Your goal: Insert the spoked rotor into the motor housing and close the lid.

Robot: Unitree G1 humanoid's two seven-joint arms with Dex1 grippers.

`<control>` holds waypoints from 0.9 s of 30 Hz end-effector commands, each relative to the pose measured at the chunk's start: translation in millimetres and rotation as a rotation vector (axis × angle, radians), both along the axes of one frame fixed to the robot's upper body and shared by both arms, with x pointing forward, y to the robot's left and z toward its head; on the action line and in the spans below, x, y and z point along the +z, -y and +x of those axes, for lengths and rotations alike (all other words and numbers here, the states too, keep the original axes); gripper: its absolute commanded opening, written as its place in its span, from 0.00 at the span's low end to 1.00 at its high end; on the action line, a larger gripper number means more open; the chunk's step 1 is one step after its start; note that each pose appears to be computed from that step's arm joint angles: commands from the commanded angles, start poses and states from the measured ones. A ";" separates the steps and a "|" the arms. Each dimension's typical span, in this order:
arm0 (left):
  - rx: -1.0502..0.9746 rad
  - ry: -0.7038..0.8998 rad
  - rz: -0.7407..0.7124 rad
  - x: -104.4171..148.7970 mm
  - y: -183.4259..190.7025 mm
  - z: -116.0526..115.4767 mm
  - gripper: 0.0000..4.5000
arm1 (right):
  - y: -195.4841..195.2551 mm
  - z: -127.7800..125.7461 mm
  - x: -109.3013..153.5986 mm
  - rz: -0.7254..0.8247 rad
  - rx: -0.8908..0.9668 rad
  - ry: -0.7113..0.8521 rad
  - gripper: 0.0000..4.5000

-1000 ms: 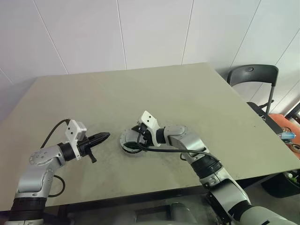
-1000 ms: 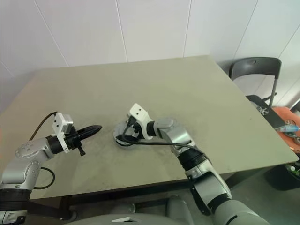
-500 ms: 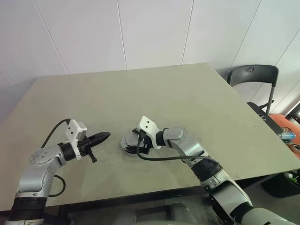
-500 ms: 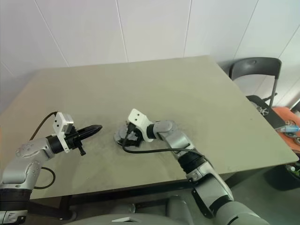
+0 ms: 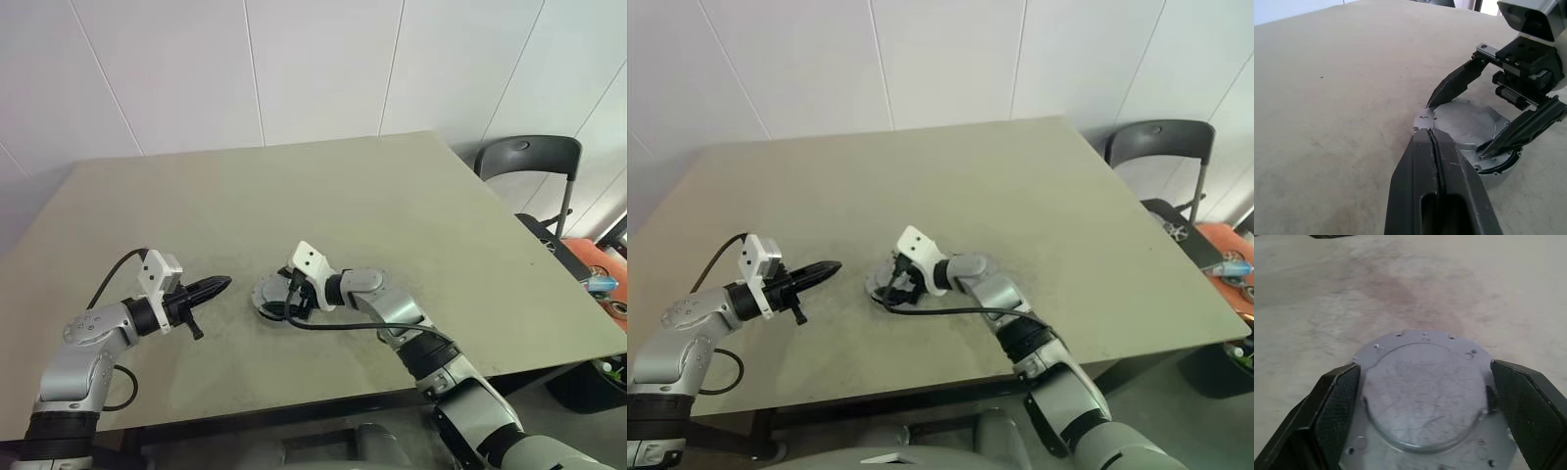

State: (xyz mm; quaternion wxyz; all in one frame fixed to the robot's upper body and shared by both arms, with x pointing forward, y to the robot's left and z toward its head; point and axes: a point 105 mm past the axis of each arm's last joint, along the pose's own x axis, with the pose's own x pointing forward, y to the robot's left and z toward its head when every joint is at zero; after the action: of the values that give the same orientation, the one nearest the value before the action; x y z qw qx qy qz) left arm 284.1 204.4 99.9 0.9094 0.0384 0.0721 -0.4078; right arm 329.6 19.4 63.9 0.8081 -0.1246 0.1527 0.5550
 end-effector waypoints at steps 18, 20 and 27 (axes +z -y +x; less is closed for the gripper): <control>-0.011 0.053 0.008 9.8 1.3 4.3 0.00 | 0.4 -13.1 -5.3 -0.040 0.087 -0.031 0.77; -0.010 0.053 0.008 9.6 1.2 4.4 0.00 | 0.2 -8.6 0.5 -0.011 0.067 -0.028 0.77; -0.008 0.053 0.009 9.2 1.2 4.5 0.00 | 0.4 7.5 32.1 0.149 0.009 -0.047 0.77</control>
State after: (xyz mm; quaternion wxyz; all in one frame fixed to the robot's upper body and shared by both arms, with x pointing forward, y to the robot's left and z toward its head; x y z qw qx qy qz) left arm 285.5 204.3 100.0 0.9093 0.0400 0.0686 -0.4084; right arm 329.5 13.7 68.3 0.8045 -0.0688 0.1698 0.5650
